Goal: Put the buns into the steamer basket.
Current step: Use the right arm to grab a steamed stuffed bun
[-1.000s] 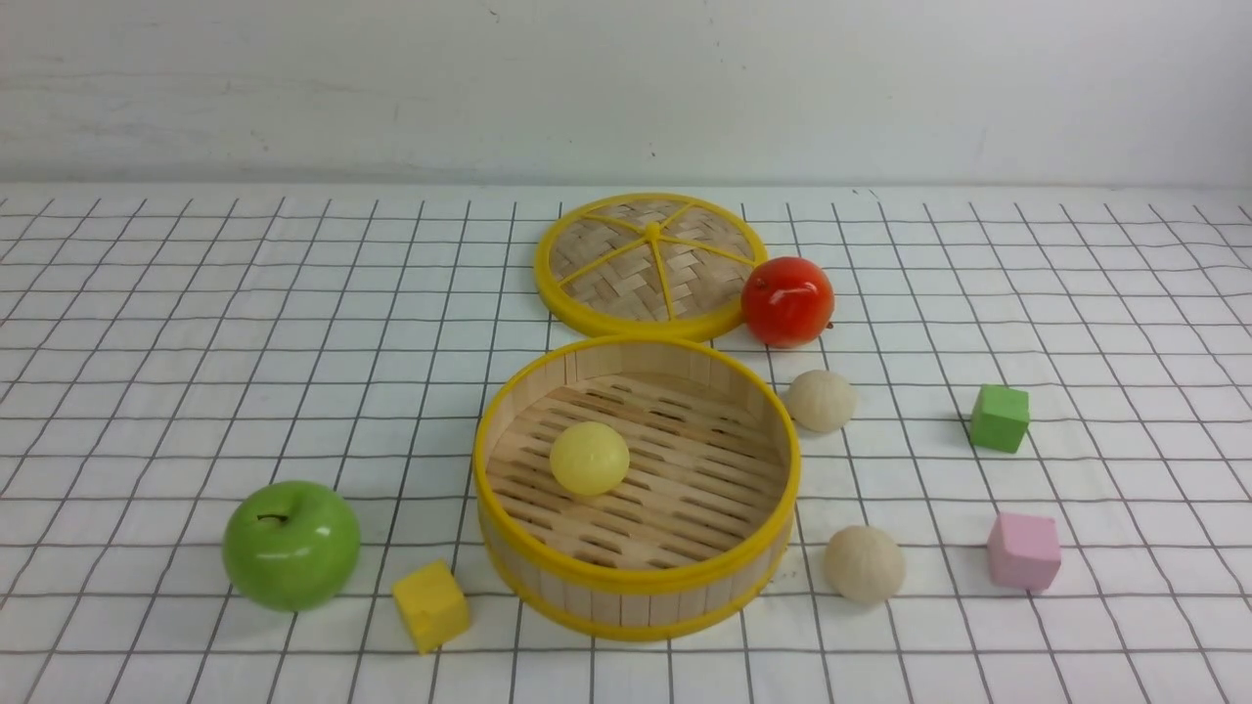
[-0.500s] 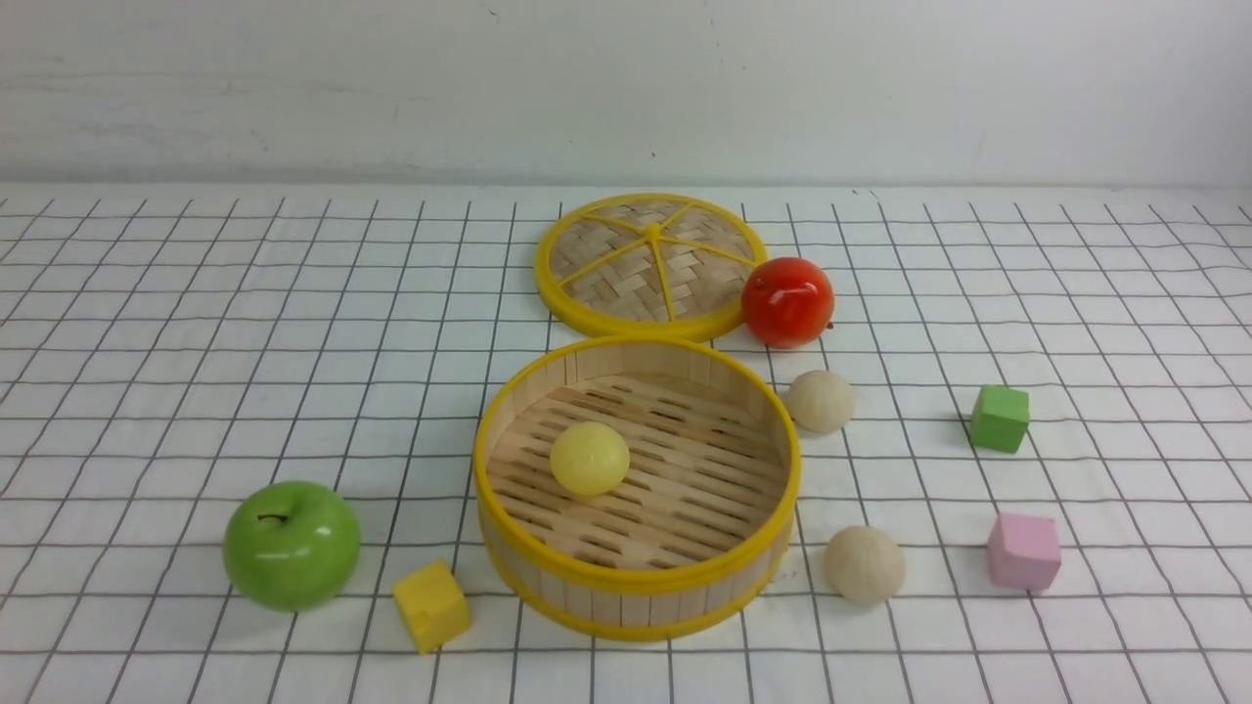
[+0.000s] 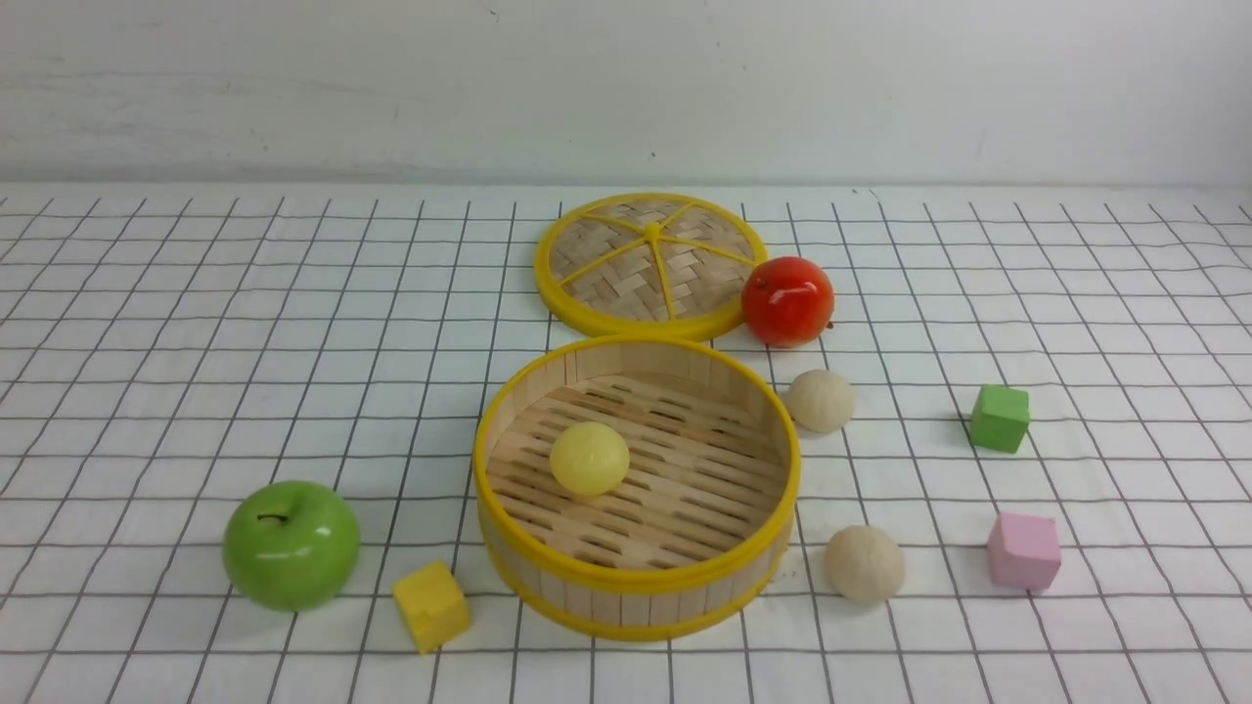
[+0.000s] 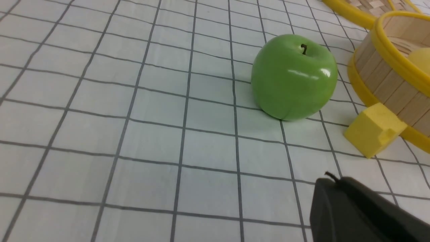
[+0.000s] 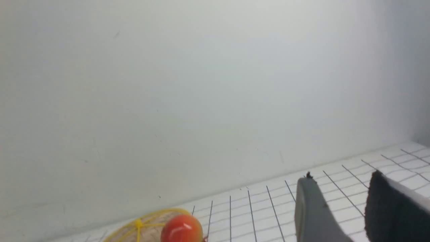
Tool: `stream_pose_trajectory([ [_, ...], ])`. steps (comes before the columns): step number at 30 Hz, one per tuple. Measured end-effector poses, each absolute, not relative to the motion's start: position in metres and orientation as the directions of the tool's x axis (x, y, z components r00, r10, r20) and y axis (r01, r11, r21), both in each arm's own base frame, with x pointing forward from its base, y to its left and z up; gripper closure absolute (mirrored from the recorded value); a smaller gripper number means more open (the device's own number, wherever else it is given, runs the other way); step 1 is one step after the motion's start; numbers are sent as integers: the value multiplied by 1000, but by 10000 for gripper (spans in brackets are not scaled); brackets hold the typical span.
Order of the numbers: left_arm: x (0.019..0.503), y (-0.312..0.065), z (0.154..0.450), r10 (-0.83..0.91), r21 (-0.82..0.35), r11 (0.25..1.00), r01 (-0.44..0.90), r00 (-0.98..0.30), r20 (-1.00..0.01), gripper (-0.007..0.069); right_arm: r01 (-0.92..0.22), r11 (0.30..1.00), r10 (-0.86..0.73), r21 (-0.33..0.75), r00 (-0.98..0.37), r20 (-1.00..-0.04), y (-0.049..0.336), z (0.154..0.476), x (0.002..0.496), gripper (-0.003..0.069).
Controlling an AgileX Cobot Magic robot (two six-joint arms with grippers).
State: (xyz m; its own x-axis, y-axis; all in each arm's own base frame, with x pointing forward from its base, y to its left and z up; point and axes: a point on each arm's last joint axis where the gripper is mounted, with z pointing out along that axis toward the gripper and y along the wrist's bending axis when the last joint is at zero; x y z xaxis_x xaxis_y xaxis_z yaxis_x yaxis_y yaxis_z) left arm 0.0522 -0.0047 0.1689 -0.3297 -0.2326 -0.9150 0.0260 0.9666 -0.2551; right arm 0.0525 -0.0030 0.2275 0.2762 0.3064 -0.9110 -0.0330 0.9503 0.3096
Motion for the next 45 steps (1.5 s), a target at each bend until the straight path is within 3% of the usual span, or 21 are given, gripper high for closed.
stream_pose_trajectory([
  [4,52,-5,169,-233,-255,967,26,-330,-915,638,-42,926,373,375,253,-892,-3,256,50,418],
  [10,52,-5,169,-233,-255,967,26,-330,-915,638,41,917,394,397,54,-917,-4,330,71,418],
  [13,52,-5,169,-233,-255,967,26,-330,-915,638,107,917,395,385,-93,-914,-6,343,94,418],
  [14,52,-5,169,-233,-255,967,26,-330,-915,638,156,919,389,363,-202,-899,-7,339,112,418],
  [16,52,-5,169,-233,-255,967,26,-330,-915,638,177,920,385,349,-250,-889,-8,336,120,418],
  [20,52,-5,169,-233,-255,967,26,-330,-915,638,225,949,305,221,-482,-821,-12,302,163,418],
  [25,52,-5,169,-233,-255,967,26,-330,-915,638,115,976,216,183,-566,-796,4,283,191,418],
  [33,52,-5,169,-233,-255,967,26,-330,-915,638,-268,961,-166,61,-740,-652,80,248,231,418],
  [38,52,-5,169,-233,-255,967,26,-330,-915,638,-317,946,-228,65,-796,-561,109,244,262,418],
  [45,52,-5,169,-233,-255,967,26,-330,-915,638,-288,951,-221,111,-887,-405,133,230,308,418],
])
